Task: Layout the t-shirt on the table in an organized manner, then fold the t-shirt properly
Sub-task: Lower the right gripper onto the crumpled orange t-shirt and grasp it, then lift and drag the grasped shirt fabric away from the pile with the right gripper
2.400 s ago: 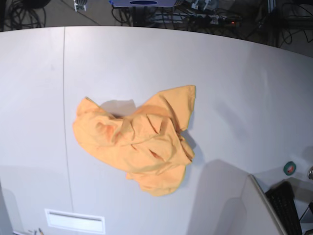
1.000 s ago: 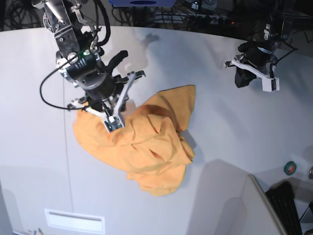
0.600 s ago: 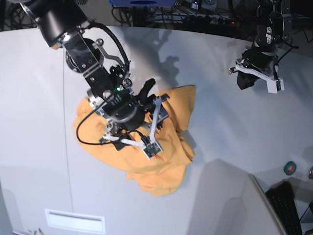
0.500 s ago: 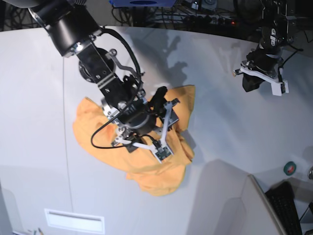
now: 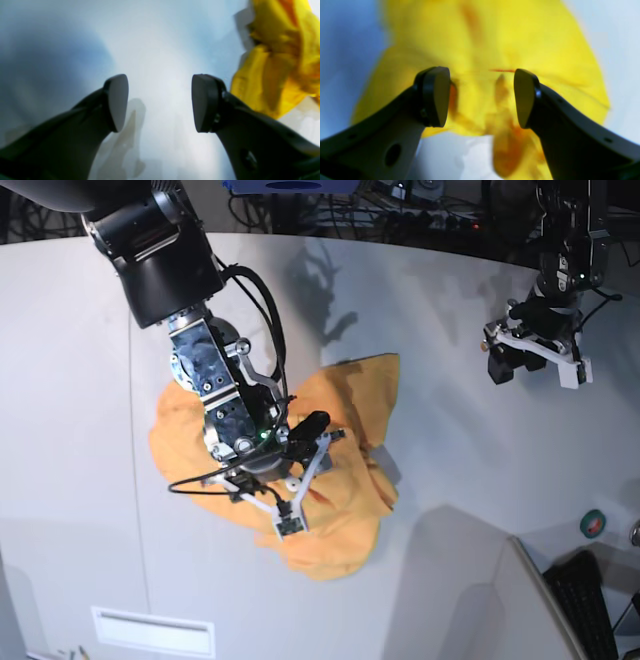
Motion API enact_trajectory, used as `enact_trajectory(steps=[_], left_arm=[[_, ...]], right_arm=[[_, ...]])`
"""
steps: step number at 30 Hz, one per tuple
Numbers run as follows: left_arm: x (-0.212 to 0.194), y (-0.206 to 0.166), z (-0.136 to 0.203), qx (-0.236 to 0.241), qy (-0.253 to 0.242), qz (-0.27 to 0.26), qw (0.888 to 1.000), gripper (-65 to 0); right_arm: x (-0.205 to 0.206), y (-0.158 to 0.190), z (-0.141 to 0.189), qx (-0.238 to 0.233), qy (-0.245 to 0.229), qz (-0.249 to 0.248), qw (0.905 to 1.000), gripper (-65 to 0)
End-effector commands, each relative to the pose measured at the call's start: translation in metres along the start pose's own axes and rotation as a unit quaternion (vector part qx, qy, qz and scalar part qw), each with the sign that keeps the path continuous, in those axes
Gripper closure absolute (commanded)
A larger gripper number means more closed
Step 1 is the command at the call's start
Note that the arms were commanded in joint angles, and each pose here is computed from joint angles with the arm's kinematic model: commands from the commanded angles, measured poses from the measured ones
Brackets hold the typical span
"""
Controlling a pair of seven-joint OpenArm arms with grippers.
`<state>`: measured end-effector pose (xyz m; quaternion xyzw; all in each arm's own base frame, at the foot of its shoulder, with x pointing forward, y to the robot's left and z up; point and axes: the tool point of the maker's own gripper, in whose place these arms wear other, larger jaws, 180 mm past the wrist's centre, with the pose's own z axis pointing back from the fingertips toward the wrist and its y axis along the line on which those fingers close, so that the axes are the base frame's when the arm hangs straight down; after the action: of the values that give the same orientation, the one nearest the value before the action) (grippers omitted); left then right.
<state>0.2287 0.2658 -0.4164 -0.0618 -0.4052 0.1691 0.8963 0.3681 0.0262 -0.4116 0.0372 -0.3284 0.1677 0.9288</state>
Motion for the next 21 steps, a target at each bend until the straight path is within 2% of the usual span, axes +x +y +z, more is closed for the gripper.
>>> enact_trajectory(steps=[1, 4, 9, 11, 16, 17, 18, 20, 21], left_arm=[[0.013, 0.0, -0.001, -0.002, -0.018, -0.002, 1.0, -38.2], [0.01, 0.005, -0.004, 0.004, -0.013, 0.002, 1.0, -38.2], [0.01, 0.006, -0.005, 0.005, -0.013, 0.001, 1.0, -38.2], [0.011, 0.006, -0.005, 0.005, -0.014, 0.001, 1.0, -38.2], [0.013, 0.01, -0.004, 0.007, -0.013, -0.009, 1.0, -38.2], [0.014, 0.011, -0.003, 0.008, -0.012, -0.011, 1.0, -38.2], [0.015, 0.012, -0.003, 0.009, -0.013, -0.012, 1.0, -38.2], [0.018, 0.014, -0.003, 0.01, -0.014, -0.018, 1.0, -38.2], [0.018, 0.016, -0.003, 0.011, -0.013, -0.021, 1.0, -38.2]], right_arm=[[0.017, 0.005, 0.002, 0.005, -0.019, -0.006, 0.9998, -36.0], [0.011, 0.006, 0.001, 0.006, -0.012, -0.011, 0.9998, -36.0], [0.01, 0.024, 0.007, 0.05, -0.013, -0.051, 0.9974, -36.0], [0.009, 0.024, 0.007, 0.047, -0.01, -0.066, 0.9967, -36.0], [-0.003, 0.021, -0.011, 0.05, 0.028, -0.091, 0.9942, -34.5], [-0.006, 0.022, -0.014, 0.053, 0.03, -0.098, 0.9933, -31.4], [-0.005, 0.022, -0.014, 0.055, 0.025, -0.103, 0.9928, -24.8], [-0.007, 0.022, -0.014, 0.058, 0.023, -0.108, 0.9922, -4.8], [-0.008, 0.024, -0.012, 0.061, 0.024, -0.109, 0.9919, 0.0]])
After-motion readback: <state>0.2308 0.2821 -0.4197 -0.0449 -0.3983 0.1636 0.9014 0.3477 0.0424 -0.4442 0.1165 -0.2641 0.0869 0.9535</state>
